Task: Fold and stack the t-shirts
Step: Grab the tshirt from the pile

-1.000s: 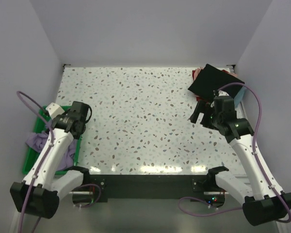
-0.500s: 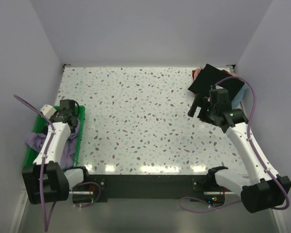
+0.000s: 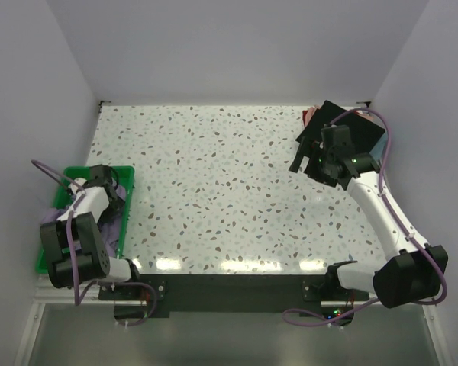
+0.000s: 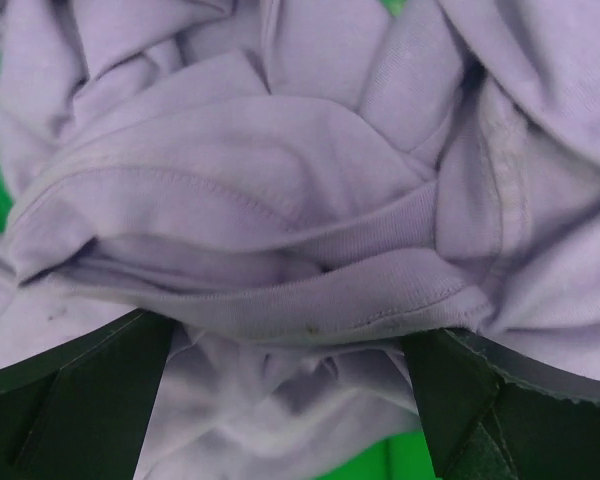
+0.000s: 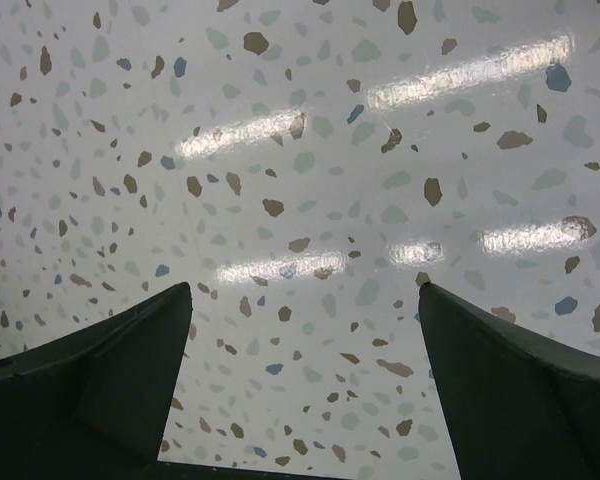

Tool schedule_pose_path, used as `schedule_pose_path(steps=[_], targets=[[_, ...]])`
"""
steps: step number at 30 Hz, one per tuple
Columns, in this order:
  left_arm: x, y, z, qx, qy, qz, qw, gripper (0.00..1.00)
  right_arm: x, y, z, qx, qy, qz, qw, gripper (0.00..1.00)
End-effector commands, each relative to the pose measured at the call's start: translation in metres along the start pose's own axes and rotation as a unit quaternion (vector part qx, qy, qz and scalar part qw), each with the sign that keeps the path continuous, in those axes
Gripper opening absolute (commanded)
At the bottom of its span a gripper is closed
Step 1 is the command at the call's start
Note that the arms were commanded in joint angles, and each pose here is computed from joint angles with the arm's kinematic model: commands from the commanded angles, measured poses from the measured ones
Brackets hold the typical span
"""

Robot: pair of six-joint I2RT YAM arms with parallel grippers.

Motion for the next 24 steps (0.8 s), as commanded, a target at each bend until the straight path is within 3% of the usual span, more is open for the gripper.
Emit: schedule_pose_path(steps=[1, 2, 3, 6, 11, 16, 19, 24], targets=[[0.0, -0.008, -0.013, -0.012, 0.012, -0.025, 1.0, 1.0, 0.012, 0.014, 0.009, 0.032, -0.027, -0.011, 0.999, 0.99], [0.0, -0.006, -0.015, -0.008, 0.015, -0.027, 0.999, 0.99, 0.012, 0.014, 0.009, 0.032, -0.028, -0.011, 0.999, 0.99], [-0.001, -0.006, -0.016, -0.007, 0.016, -0.028, 0.999, 0.87, 0.011, 0.014, 0.008, 0.031, -0.026, -0.012, 0.999, 0.99], [0.004, -0.007, -0.011, -0.022, 0.012, -0.017, 1.0, 0.32, 0.008, 0.013, 0.005, 0.033, -0.021, -0.015, 0.999, 0.99], [0.056, -0.008, 0.032, -0.058, -0.053, 0.016, 0.997, 0.01, 0.007, 0.015, 0.001, 0.04, -0.021, -0.029, 0.999, 0.99], [0.117, -0.001, 0.1, -0.101, -0.126, 0.084, 0.983, 0.0, 0.01, 0.019, -0.003, 0.044, -0.025, -0.038, 0.998, 0.98], [0.178, 0.0, 0.179, -0.192, -0.201, 0.157, 0.948, 0.0, 0.01, 0.023, -0.002, 0.053, -0.018, -0.039, 0.998, 0.98], [0.218, -0.011, 0.255, -0.315, -0.244, 0.183, 0.899, 0.0, 0.011, 0.028, -0.005, 0.06, -0.01, -0.041, 0.997, 0.97]])
Point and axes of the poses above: each gripper's point midway between its finger pads, its own z axis back along the fingers, its own y axis along the line the jaws close on, x = y × z, the point moved 4 cm from there along z, back along the fingers, and after that the axes turned 11 degrees about -z, right-handed, at the moved point
